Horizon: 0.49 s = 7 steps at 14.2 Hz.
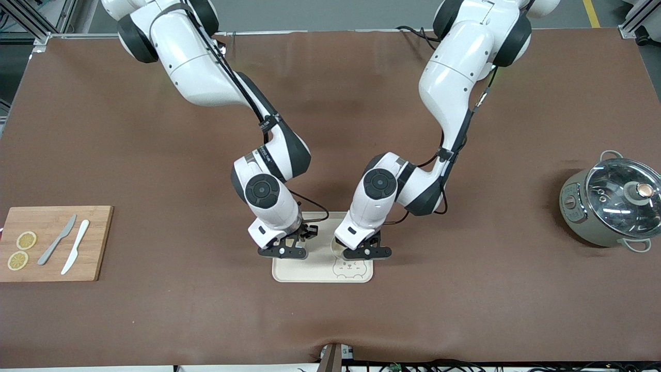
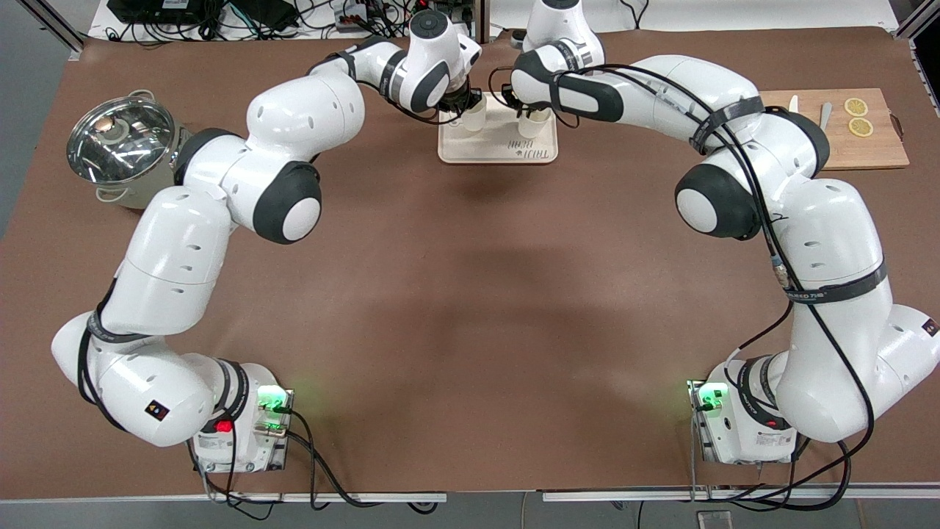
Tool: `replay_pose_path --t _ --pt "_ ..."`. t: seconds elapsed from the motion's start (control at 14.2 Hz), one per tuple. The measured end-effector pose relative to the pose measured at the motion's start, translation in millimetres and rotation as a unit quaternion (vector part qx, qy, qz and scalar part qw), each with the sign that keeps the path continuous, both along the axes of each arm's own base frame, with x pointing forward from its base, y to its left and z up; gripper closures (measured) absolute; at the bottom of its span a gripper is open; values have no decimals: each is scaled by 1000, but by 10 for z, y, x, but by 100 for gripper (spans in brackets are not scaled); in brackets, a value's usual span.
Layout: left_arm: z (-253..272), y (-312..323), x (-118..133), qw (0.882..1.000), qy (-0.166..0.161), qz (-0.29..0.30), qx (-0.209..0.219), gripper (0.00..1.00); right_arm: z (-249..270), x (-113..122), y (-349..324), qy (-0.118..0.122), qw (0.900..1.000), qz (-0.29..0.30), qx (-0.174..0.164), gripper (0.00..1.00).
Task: Place white IKEA cup upright on tray with both arms
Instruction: 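Lower both cups onto the bear tray with both grippers, then open both grippers and release the cups on the tray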
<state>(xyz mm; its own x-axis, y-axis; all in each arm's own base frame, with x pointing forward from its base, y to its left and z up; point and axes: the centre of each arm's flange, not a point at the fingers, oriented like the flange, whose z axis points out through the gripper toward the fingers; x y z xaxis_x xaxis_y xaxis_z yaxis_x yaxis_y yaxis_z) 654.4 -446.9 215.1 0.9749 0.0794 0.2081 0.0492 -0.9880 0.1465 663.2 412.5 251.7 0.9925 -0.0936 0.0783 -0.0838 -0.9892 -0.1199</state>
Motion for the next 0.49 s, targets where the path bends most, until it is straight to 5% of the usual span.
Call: replay_pose_path --t 0.35,0.49 --pt "-32 4 -3 1000 2 0 1 96 98 42 16 -11 1000 -4 7 20" --pt "-27 4 0 1000 1 0 1 81 221 83 22 -17 1000 -9 12 1"
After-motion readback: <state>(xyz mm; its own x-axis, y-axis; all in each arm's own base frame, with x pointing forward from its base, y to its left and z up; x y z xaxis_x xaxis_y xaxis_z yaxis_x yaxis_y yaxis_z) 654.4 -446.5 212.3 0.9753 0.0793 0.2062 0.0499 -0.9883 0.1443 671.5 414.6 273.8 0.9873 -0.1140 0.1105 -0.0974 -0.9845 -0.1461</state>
